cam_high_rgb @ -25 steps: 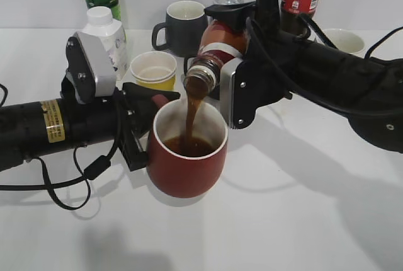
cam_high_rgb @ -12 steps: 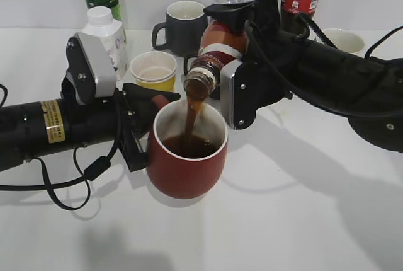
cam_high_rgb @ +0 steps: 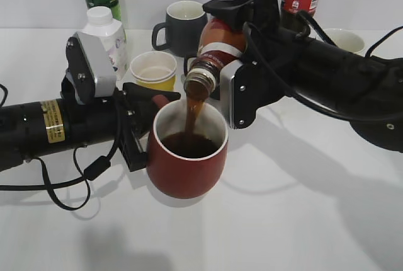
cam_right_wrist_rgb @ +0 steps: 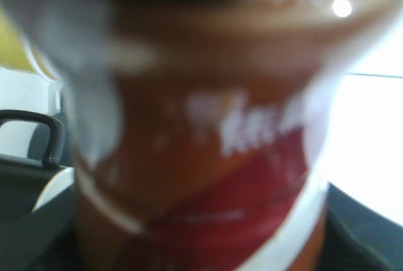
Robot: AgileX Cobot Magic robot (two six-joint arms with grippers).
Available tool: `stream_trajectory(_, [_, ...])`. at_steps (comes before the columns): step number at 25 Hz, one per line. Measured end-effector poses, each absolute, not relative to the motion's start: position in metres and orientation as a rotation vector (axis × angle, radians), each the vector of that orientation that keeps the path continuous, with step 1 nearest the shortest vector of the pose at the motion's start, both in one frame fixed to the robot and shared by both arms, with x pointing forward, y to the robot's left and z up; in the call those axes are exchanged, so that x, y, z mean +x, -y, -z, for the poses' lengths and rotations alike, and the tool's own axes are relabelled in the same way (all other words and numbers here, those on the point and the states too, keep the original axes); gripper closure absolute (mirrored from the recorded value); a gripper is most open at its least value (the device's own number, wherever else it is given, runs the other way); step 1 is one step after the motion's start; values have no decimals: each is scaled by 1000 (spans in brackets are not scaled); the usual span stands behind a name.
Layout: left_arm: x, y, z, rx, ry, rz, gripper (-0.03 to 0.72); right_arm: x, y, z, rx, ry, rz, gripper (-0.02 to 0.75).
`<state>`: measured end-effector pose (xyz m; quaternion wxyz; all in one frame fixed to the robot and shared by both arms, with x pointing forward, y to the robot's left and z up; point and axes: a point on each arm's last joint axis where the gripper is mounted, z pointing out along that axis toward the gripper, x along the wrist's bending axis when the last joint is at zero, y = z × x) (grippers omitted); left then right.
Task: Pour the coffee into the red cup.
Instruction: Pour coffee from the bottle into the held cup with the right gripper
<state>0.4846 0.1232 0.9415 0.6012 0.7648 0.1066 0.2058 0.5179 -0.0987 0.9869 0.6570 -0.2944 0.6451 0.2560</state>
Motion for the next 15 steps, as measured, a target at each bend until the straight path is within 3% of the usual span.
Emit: stream_trajectory(15, [484, -123, -942, 1771, -239, -474, 621, 518, 99, -989, -692, -1425, -552, 232])
